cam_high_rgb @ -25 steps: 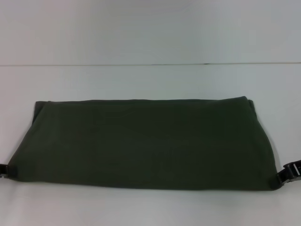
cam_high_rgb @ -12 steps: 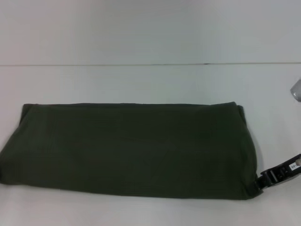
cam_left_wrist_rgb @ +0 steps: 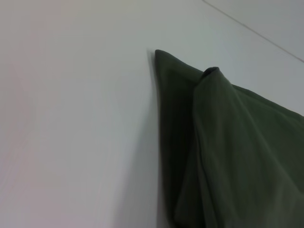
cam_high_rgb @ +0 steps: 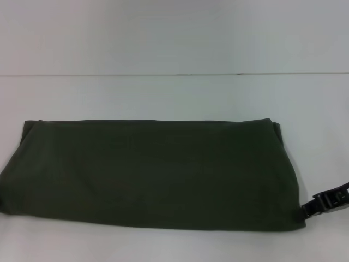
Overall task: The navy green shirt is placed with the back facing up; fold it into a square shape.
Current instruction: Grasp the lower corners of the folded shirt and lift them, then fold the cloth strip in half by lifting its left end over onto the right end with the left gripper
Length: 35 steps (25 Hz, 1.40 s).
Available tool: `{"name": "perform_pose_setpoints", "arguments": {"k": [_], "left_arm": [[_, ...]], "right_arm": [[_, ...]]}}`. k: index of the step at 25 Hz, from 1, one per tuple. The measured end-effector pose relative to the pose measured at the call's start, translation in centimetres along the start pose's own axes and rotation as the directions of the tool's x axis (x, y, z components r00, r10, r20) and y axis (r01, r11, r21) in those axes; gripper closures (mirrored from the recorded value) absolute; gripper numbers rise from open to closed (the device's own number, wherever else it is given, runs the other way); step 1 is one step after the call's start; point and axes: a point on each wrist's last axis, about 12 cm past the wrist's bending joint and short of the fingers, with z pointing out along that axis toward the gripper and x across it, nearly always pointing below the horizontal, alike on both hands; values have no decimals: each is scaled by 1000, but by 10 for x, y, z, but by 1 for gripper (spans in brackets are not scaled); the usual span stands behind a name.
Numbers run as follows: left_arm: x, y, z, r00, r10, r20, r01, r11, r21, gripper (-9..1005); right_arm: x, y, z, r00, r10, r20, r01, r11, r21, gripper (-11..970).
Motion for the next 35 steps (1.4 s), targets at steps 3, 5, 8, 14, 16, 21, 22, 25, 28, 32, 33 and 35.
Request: {"name": "perform_pose_setpoints", "arguments": {"k": [3,5,8,14,16,21,22,25,28,32,33,35], "left_arm": [[-1,-1,2,1000,1,1,-1,1000,9,990],[-1,-2,2,1000,1,2,-1,1000,11,989],[-2,-3,3,1000,0,0,0,1000,16,989],[-2,-6,9,1000,-9,-10,9,999,38,989],[-2,-7,12,1000,-11,-14,11,999,47,989],[-3,-7,14,999,-37,-16,38,998,46,990],[-3,-7,14,999,-45,-17,46,998,44,990],[-3,-5,12,998,-63,-14,63,997,35,990],[-2,-4,10,997,-79,-10,79,996,32,990],[-3,-4,3,996,-89,3,89,995,45,990],[-4,-5,0,996,-90,5,89,995,54,990],[-6,-7,-5,996,-86,10,85,994,68,989]], "right_arm": [[7,-5,-6,999,32,17,-32,999,-19,887],[12,-9,-11,998,51,35,-50,998,-28,861],[21,-16,-22,993,68,95,-63,997,-51,822],[35,-26,-57,930,33,366,38,982,-184,608],[41,-27,-63,888,-13,459,121,971,-208,523],[51,-25,-56,787,-123,605,304,930,-206,333],[52,-25,-53,770,-134,624,326,923,-204,217],[52,-22,-46,738,-160,655,369,909,-194,92],[51,-20,-40,727,-185,661,397,899,-185,78],[51,-13,-28,708,-248,662,462,871,-167,73],[53,-12,-25,697,-269,665,481,863,-156,73],[59,-11,-18,672,-312,671,519,846,-126,73]]}}
